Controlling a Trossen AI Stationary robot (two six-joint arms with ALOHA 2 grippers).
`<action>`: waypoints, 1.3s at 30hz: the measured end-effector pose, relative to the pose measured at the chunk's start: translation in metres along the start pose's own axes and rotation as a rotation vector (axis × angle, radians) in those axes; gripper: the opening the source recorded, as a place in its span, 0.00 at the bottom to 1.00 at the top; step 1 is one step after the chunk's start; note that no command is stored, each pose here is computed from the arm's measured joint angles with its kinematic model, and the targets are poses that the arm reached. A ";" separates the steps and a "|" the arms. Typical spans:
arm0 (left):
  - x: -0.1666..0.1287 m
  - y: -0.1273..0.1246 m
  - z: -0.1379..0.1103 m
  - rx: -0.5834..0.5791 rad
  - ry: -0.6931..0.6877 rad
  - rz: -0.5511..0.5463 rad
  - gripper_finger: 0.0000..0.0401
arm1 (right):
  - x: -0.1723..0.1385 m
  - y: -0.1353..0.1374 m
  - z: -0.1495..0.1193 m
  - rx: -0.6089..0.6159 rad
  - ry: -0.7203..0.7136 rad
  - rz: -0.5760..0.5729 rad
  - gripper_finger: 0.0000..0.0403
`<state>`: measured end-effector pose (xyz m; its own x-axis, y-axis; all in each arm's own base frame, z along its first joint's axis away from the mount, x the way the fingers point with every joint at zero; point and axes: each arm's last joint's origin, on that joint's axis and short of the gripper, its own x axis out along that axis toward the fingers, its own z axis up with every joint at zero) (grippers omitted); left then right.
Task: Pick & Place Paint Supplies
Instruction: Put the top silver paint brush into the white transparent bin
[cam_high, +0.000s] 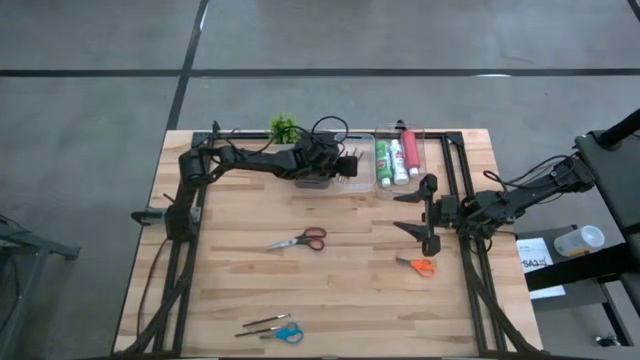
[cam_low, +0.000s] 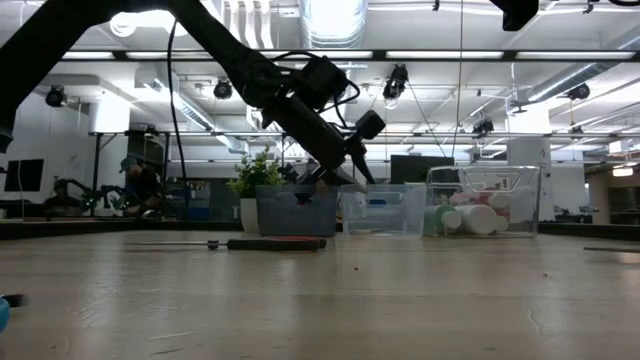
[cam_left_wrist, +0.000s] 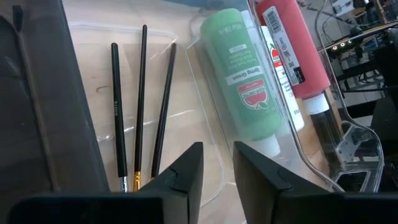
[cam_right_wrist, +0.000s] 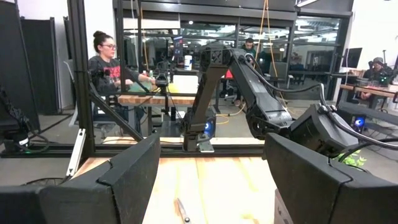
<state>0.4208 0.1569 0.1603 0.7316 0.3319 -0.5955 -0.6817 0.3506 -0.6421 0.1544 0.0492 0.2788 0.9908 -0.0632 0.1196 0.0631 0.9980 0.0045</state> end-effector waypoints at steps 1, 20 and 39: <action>0.000 0.000 0.000 0.000 0.000 0.000 0.24 | 0.000 0.000 0.000 0.000 0.000 0.000 0.71; -0.023 -0.027 -0.002 0.149 -0.012 -0.086 0.25 | 0.000 0.000 0.000 -0.001 0.001 0.000 0.71; -0.122 -0.085 -0.062 0.553 -0.014 0.069 0.25 | 0.000 0.000 -0.001 -0.002 0.003 0.000 0.71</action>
<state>0.3898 0.0325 0.2574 0.6873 0.3806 -0.6187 -0.6318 0.7335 -0.2506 0.1545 0.0492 0.2778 0.9911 -0.0635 0.1169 0.0636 0.9980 0.0028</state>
